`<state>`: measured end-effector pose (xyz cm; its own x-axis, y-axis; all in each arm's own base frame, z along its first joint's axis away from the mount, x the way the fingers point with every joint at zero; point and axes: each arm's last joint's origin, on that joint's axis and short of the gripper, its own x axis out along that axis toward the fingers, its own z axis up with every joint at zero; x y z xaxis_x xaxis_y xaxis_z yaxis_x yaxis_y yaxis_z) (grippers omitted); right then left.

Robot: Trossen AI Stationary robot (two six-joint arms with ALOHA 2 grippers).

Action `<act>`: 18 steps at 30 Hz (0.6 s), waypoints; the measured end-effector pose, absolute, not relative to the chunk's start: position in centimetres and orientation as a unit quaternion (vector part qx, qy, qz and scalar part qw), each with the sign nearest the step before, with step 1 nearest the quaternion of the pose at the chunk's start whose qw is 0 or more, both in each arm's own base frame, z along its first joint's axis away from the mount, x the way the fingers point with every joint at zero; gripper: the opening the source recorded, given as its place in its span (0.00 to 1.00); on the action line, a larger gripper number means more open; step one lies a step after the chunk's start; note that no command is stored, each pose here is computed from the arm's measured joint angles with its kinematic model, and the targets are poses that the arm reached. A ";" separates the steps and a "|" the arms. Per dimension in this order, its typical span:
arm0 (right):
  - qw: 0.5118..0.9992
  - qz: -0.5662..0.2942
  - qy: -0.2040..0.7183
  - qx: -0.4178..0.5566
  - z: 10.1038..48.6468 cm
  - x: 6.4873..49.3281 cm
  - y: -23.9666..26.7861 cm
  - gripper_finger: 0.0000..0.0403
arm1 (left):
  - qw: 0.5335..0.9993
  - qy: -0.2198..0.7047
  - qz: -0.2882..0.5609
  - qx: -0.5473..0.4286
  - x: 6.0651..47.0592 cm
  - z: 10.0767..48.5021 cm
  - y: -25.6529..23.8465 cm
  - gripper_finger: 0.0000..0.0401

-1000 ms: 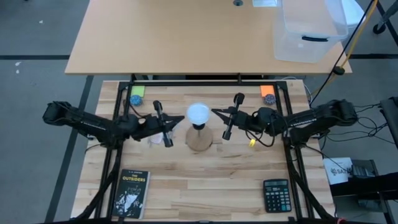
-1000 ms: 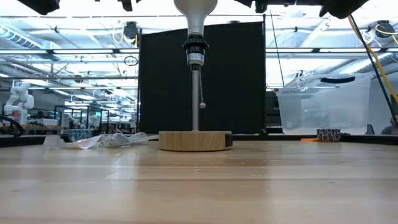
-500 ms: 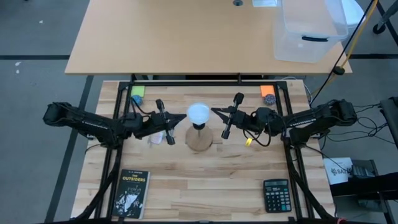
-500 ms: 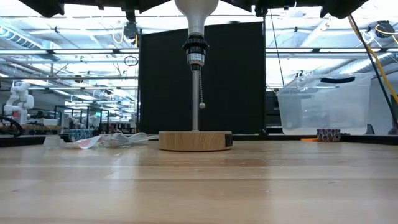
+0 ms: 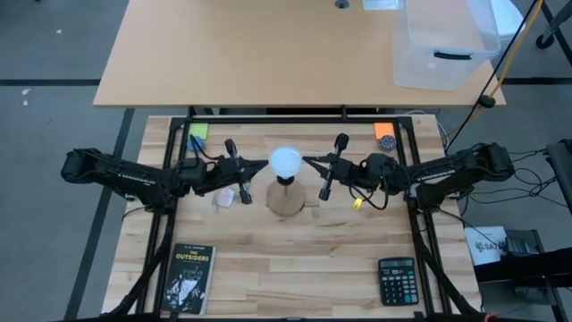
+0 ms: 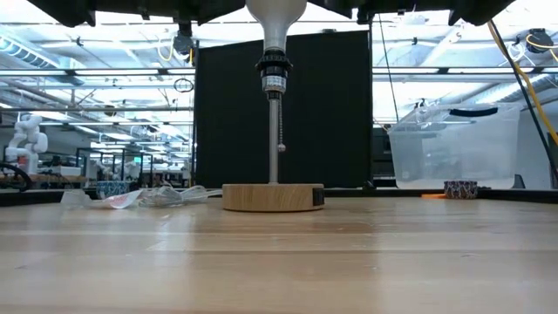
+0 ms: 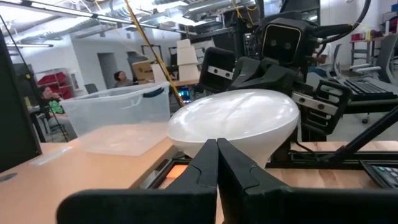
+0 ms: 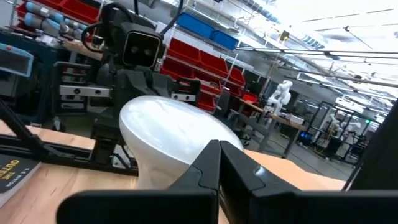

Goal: Screw lightbulb
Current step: Insert the lightbulb on the lamp

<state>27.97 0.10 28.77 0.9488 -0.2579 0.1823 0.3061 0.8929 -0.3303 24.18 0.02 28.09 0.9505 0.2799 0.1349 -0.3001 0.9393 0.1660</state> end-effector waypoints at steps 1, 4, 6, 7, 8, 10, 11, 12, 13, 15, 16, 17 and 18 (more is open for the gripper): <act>0.971 -0.142 -0.066 -0.181 28.7 28.0 0.1 0.00 | 0.983 -0.054 0.148 0.093 24.2 28.1 0.0 0.00; 0.972 -0.130 -0.061 -0.187 28.7 28.0 0.2 0.00 | 0.982 -0.053 0.159 0.089 24.2 28.1 0.1 0.00; 0.971 -0.117 -0.056 -0.200 28.5 28.0 0.5 0.00 | 0.980 -0.047 0.172 0.087 24.1 28.0 0.2 0.00; 0.971 -0.109 -0.053 -0.206 28.4 28.1 0.6 0.00 | 0.979 -0.043 0.178 0.085 24.1 27.9 0.2 0.00; 0.971 -0.101 -0.048 -0.212 28.3 28.1 0.8 0.00 | 0.978 -0.038 0.185 0.085 24.1 27.8 0.2 0.00; 0.970 -0.085 -0.022 -0.225 27.5 28.2 1.1 0.00 | 0.977 -0.031 0.192 0.085 24.2 27.6 0.3 0.00; 0.970 -0.079 -0.011 -0.232 27.2 28.3 1.2 0.00 | 0.977 -0.030 0.194 0.085 24.2 27.6 0.3 0.00; 0.969 -0.077 -0.010 -0.236 27.2 28.2 1.4 0.00 | 0.977 -0.032 0.194 0.086 24.2 27.7 0.3 0.00; 0.967 -0.076 -0.013 -0.241 27.4 28.2 1.5 0.00 | 0.976 -0.036 0.195 0.088 24.1 27.8 0.3 0.00; 0.966 -0.075 -0.014 -0.246 27.5 28.1 1.8 0.00 | 0.975 -0.035 0.200 0.092 24.1 27.8 0.3 0.00; 0.966 -0.074 -0.011 -0.247 27.4 28.2 1.9 0.00 | 0.974 -0.035 0.203 0.093 24.1 27.8 0.3 0.00; 0.966 -0.074 -0.008 -0.248 27.3 28.2 2.0 0.00 | 0.974 -0.035 0.204 0.093 24.1 27.8 0.3 0.00; 0.965 -0.080 -0.006 -0.249 27.3 28.1 2.0 0.00 | 0.974 -0.035 0.204 0.093 24.1 27.8 0.3 0.00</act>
<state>28.15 1.98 27.33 0.9871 -0.1511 0.0523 0.1575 0.8634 -0.4793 24.08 0.33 27.82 0.9140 0.3913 0.1070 -0.4045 0.8993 0.1663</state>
